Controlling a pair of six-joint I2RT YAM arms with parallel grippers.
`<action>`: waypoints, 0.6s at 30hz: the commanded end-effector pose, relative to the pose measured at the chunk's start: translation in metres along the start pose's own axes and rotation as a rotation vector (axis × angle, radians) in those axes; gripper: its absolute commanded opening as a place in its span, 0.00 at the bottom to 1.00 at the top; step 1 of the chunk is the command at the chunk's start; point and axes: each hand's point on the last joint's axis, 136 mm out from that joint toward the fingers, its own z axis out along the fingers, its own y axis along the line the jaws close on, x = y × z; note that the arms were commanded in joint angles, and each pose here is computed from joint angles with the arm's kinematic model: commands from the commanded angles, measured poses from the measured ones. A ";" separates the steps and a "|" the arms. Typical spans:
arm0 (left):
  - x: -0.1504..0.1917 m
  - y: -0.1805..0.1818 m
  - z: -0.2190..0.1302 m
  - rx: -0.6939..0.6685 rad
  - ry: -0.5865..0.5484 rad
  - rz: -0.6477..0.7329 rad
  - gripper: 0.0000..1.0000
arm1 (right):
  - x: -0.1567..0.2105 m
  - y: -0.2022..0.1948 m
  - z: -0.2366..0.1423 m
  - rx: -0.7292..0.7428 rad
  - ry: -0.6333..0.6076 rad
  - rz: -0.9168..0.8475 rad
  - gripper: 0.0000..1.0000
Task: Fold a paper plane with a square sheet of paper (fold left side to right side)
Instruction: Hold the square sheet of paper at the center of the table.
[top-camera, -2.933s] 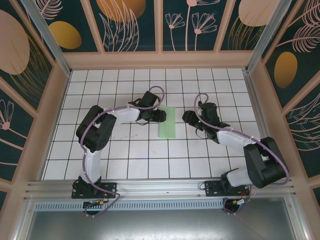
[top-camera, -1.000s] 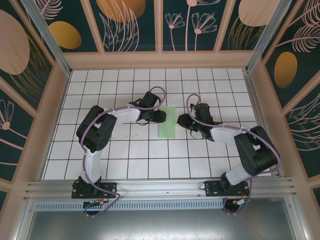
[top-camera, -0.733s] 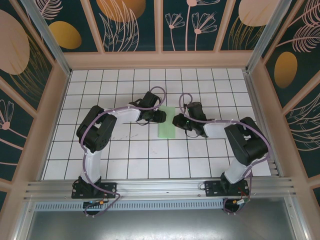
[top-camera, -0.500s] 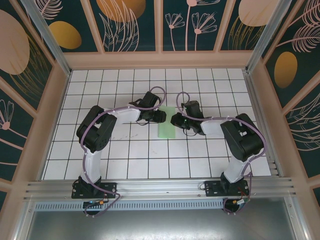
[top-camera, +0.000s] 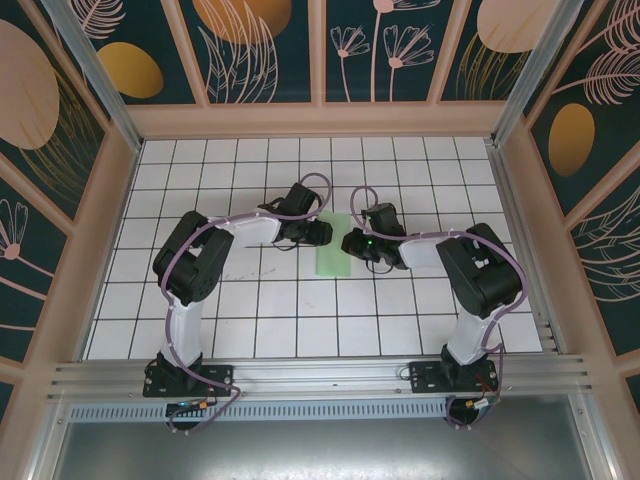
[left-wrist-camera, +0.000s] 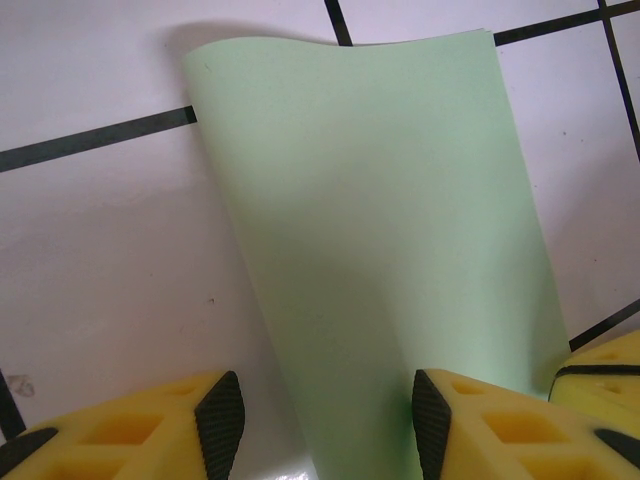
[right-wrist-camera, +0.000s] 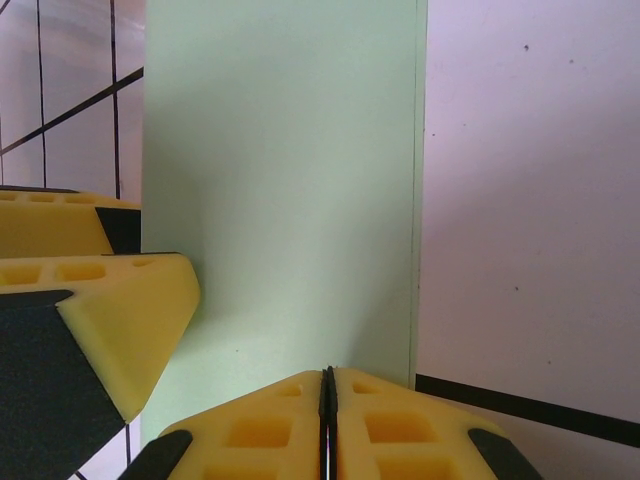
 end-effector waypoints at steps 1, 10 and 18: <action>0.030 0.015 0.024 -0.040 0.079 0.000 0.53 | 0.001 0.001 0.003 0.016 0.010 -0.025 0.13; 0.013 0.008 0.005 -0.041 0.023 0.008 0.56 | 0.012 -0.014 0.008 0.067 0.054 -0.013 0.13; -0.022 0.004 -0.037 -0.067 -0.087 0.012 0.62 | 0.020 -0.026 0.013 0.110 0.085 -0.005 0.13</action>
